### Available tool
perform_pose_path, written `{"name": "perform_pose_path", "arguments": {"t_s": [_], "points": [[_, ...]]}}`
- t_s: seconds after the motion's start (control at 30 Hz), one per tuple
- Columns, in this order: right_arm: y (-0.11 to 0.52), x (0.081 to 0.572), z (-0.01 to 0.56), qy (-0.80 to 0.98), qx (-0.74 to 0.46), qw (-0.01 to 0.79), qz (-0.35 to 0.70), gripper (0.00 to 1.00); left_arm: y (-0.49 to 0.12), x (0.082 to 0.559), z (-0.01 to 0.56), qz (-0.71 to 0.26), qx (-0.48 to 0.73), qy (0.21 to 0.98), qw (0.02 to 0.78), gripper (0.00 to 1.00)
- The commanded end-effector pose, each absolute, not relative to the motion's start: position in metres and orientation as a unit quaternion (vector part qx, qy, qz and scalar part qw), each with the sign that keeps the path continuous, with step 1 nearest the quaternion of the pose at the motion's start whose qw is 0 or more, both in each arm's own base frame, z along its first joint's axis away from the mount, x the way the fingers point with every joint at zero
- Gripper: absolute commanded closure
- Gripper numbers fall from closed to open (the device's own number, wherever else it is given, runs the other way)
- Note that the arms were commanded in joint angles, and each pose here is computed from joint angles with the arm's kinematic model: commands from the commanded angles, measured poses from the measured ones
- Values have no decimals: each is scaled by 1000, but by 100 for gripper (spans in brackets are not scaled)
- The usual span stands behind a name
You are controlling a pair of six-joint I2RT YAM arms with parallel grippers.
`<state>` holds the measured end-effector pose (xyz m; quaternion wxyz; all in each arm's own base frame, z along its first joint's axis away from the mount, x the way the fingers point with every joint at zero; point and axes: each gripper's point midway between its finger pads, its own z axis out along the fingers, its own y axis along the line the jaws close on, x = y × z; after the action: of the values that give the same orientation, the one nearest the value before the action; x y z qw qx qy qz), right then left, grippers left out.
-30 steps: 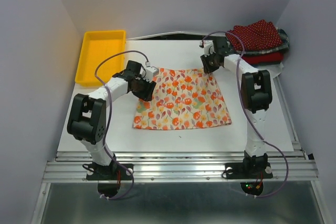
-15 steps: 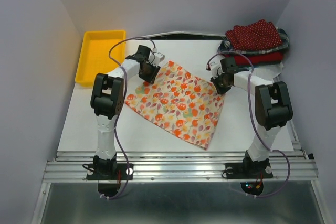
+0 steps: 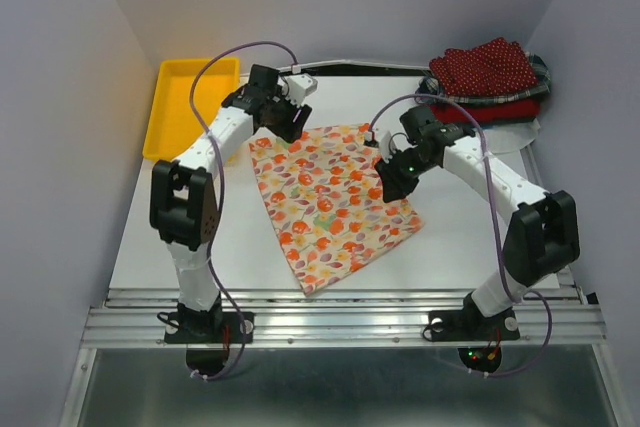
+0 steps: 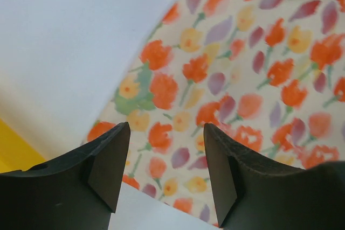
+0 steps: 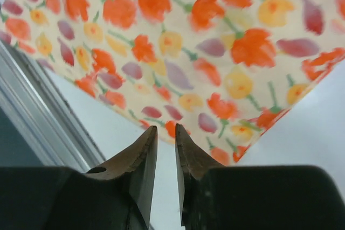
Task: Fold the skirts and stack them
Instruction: Flatten the skirt out
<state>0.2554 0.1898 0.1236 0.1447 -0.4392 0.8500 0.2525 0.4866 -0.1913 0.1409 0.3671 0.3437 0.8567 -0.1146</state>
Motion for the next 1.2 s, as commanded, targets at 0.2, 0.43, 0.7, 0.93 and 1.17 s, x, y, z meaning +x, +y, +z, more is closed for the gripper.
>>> {"name": "perform_pose_path", "arguments": {"t_s": [0.2,0.43,0.7,0.93,1.17], "points": [[169,329,60,888,-410,162,129,79,-205,341,134,-185,412,838,306,33],[152,269,7,887,-446,43,115,80,-192,335,133,-168,378,854,316,32],[200,156,21,829,-511,-86,208,80,-188,377,154,-157,357,854,344,32],[251,171,91,817,-479,-32,319,76,-199,386,124,-177,373,857,308,32],[224,305,141,858,-383,130,317,75,-204,379,102,-196,384,854,290,34]]}}
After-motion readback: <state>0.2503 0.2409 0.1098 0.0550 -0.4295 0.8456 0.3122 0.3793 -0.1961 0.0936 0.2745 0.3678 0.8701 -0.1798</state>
